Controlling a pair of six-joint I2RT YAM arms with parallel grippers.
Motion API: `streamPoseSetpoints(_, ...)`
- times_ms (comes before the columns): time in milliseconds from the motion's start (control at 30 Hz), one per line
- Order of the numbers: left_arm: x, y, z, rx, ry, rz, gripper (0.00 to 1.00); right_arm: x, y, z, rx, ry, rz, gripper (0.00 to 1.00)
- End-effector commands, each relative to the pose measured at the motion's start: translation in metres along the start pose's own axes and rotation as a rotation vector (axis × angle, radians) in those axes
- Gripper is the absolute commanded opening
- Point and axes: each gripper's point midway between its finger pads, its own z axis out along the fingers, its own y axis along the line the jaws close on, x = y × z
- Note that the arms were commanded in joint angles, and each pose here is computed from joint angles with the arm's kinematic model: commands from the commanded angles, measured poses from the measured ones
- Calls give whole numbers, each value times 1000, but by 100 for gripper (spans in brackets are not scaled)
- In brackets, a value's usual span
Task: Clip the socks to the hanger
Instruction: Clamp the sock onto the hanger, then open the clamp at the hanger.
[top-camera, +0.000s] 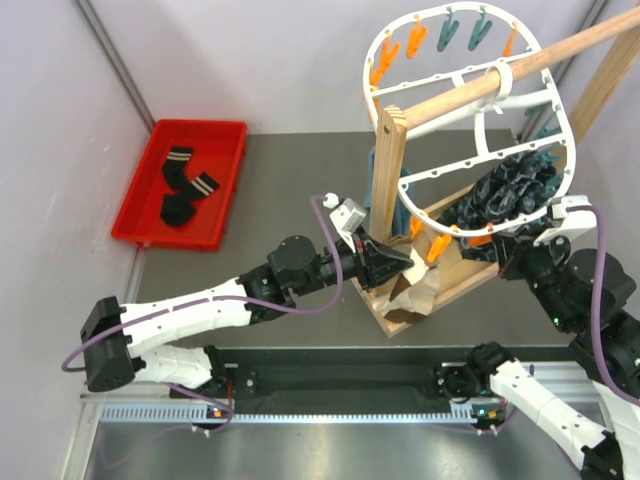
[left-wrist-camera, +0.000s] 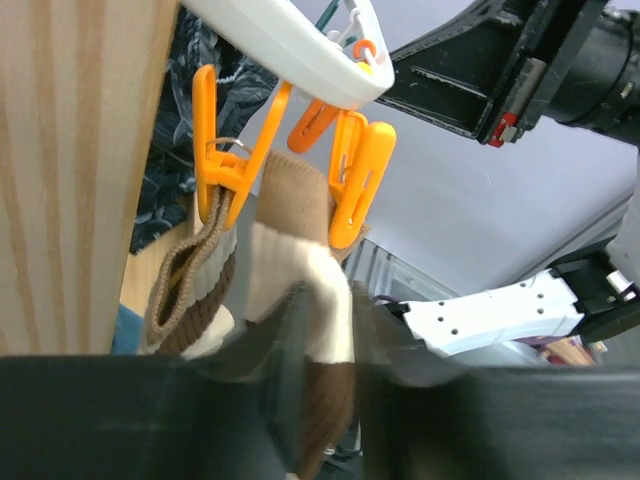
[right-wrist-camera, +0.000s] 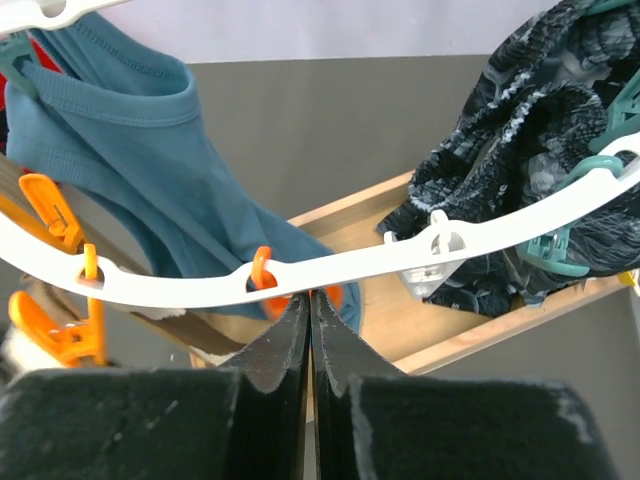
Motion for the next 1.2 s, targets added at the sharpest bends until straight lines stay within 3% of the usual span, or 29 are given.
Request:
streamPoseSetpoints(0, -33, -16, -4, 19, -72, 16, 34, -20, 10, -6, -52, -44, 24, 0)
streamPoseSetpoints(100, -37, -15, -5, 3, -74, 6, 51, -20, 14, -8, -69, -14, 19, 0)
streamPoseSetpoints(200, -43, -21, -7, 14, -75, 6, 57, -20, 16, -11, -80, 1, 19, 0)
streamPoseSetpoints(300, -45, -34, -5, 73, -72, -9, 54, -23, 14, -12, -69, -1, 20, 0)
streamPoseSetpoints(333, -45, -48, -4, 148, -63, -9, 44, -23, 13, -13, -67, 3, 22, 0)
streamPoseSetpoints(367, -49, -61, -3, 201, -67, -16, 40, -25, 14, -14, -68, -2, 27, 0)
streamPoseSetpoints(533, -13, -124, 24, 378, 20, 84, 42, -32, 16, -15, -72, 11, 39, 0)
streamPoseSetpoints(633, 4, -137, 46, 318, 4, 190, 53, -39, 10, -22, -29, 24, 59, 1)
streamPoseSetpoints(767, 14, -122, 78, 103, -98, 393, 60, -47, -5, -36, 52, 59, 70, 11)
streamPoseSetpoints(800, 23, -106, 89, 5, -118, 412, 60, -50, -9, -37, 73, 60, 66, 13)
streamPoseSetpoints(867, 26, -99, 100, -24, -159, 506, 61, -60, -14, -46, 92, 36, 76, 16)
streamPoseSetpoints(967, 28, -80, 120, -136, -243, 560, 68, -65, -21, -53, 123, 33, 68, 24)
streamPoseSetpoints(1000, 48, -69, 132, -160, -227, 601, 70, -65, -22, -53, 127, 38, 64, 26)
streamPoseSetpoints(1167, 56, -34, 165, -364, -327, 790, 83, -63, -24, -60, 117, 35, 54, 27)
